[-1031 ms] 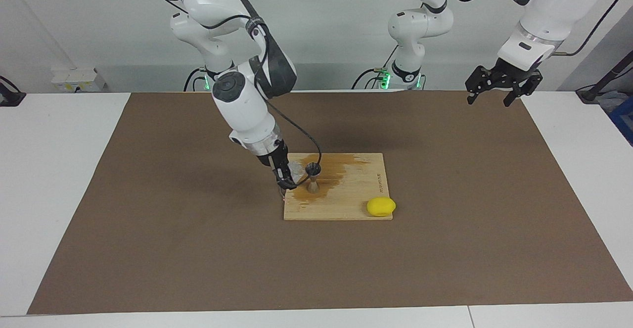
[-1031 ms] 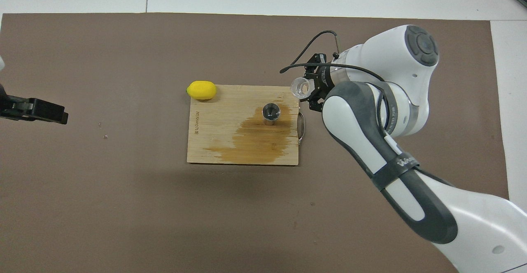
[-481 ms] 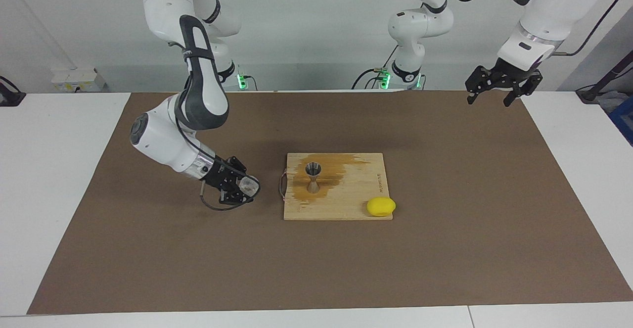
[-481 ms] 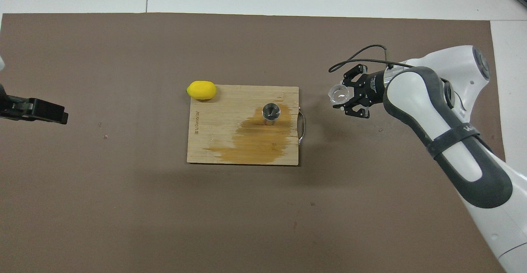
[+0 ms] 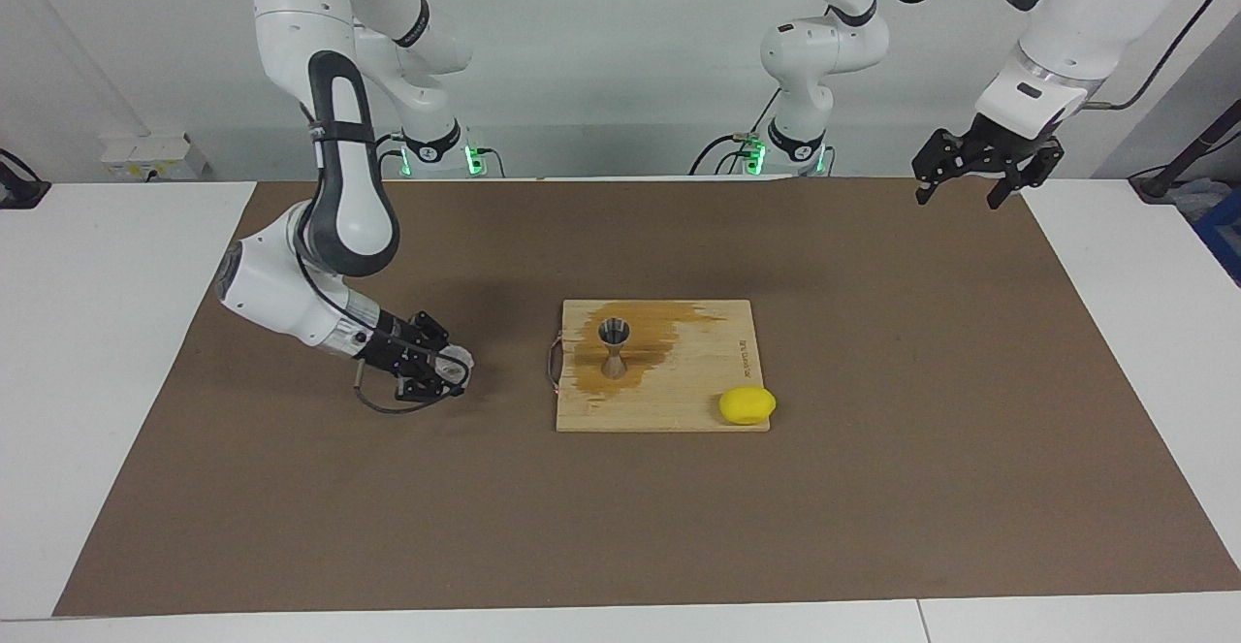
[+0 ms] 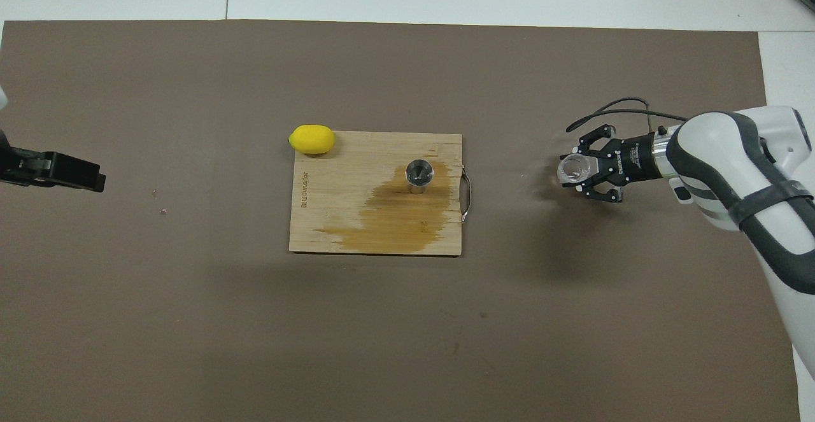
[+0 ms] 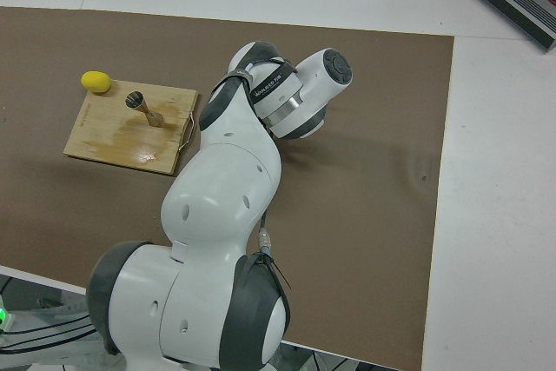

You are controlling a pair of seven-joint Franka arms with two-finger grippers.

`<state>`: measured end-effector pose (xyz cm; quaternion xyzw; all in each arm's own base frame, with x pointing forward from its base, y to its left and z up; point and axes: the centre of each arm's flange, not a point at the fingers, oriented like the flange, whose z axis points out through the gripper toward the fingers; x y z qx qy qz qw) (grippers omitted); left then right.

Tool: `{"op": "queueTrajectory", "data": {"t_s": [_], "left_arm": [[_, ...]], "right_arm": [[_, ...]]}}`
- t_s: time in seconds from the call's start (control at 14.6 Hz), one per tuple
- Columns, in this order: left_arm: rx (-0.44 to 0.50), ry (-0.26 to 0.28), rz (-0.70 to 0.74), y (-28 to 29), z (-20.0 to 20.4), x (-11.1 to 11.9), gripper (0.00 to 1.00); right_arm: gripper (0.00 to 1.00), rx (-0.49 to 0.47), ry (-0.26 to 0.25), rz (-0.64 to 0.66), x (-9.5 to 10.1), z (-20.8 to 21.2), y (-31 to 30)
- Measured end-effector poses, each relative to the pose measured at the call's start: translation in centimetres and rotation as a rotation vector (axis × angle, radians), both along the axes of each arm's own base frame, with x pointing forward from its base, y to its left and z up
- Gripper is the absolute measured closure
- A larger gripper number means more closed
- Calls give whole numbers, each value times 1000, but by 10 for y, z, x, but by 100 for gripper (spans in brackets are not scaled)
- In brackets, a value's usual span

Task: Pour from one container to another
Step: 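Lower the glass onto the table and open the right gripper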

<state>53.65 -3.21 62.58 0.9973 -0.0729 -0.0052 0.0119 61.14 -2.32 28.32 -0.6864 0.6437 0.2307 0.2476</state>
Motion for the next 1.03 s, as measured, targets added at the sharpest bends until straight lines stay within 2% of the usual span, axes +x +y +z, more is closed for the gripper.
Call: {"op": "queueTrajectory", "data": {"t_s": [0.48,0.89,0.96,1.03], "left_arm": [[0,0,0,0,0,0,0],[0,1,0,0,0,0,0],[0,1,0,0,0,0,0],[0,1,0,0,0,0,0]], "right_arm": [[49,61,55,-38,-26,-32,-30],[49,69,47,-34,-32,-37,-41],[44,69,46,-34,-33,-38,-42],[32,69,47,-34,-34,-38,-43]]}}
